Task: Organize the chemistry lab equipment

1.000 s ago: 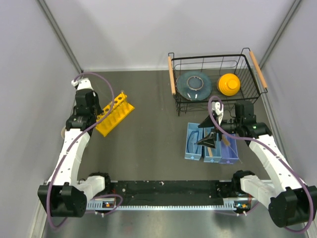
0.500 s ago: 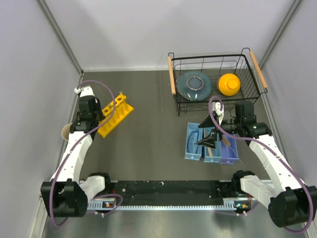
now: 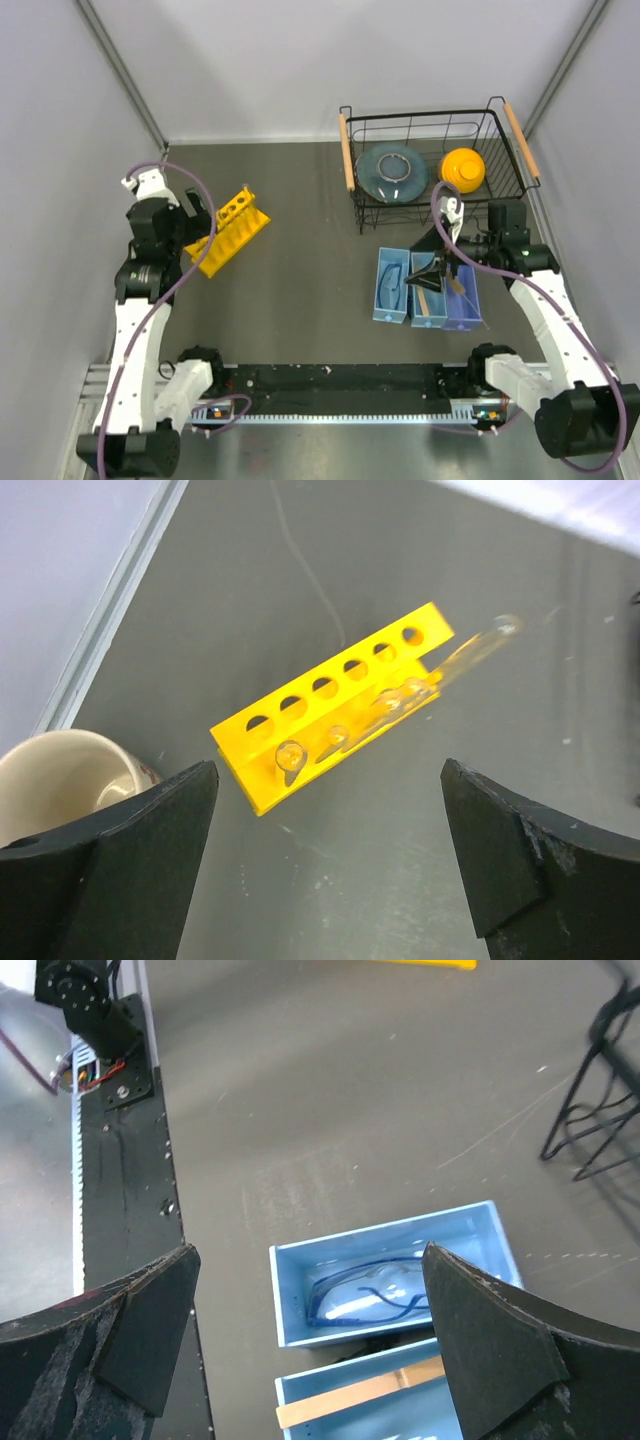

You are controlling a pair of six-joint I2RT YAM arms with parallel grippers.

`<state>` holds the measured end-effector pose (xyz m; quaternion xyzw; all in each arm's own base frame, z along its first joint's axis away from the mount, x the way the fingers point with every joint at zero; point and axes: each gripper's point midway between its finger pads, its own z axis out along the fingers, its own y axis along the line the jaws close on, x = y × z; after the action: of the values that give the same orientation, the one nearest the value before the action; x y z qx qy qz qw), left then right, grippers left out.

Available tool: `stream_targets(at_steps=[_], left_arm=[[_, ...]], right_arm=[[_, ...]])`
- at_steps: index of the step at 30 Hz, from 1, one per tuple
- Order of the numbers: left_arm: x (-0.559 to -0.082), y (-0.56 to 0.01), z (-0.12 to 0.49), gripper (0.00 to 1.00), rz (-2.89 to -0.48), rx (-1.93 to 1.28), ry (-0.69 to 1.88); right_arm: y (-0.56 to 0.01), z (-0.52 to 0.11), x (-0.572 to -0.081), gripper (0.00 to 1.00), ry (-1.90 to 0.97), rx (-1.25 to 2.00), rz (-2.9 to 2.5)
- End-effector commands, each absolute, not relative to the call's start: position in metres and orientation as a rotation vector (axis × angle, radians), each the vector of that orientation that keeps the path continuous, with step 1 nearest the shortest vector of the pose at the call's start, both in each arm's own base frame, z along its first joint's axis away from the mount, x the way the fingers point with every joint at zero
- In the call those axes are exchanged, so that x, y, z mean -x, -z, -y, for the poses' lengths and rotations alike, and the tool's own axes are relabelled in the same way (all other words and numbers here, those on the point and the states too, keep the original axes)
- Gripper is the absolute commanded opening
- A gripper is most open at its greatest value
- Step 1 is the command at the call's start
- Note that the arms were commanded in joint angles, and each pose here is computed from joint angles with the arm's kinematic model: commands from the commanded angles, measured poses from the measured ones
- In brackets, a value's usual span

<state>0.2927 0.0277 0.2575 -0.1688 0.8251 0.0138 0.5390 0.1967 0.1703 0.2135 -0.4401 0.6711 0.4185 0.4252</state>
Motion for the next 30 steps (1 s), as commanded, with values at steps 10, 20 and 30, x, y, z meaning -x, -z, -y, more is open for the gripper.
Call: stream_targets(at_steps=[10, 20, 30], left_arm=[[-0.233, -0.365, 0.036, 0.99, -1.808, 0.237, 0.374], [-0.200, -0.413, 0.076, 0.99, -1.708, 0.107, 0.627], [-0.172, -0.424, 0.104, 0.99, -1.655, -0.074, 0.759]], right_arm=[[-0.342, -0.122, -0.238, 0.99, -0.501, 0.871, -1.702], [-0.379, -0.076, -0.255, 0.99, -0.302, 0.394, -1.743], [-0.388, -0.039, -0.268, 0.99, -0.184, 0.103, -1.751]])
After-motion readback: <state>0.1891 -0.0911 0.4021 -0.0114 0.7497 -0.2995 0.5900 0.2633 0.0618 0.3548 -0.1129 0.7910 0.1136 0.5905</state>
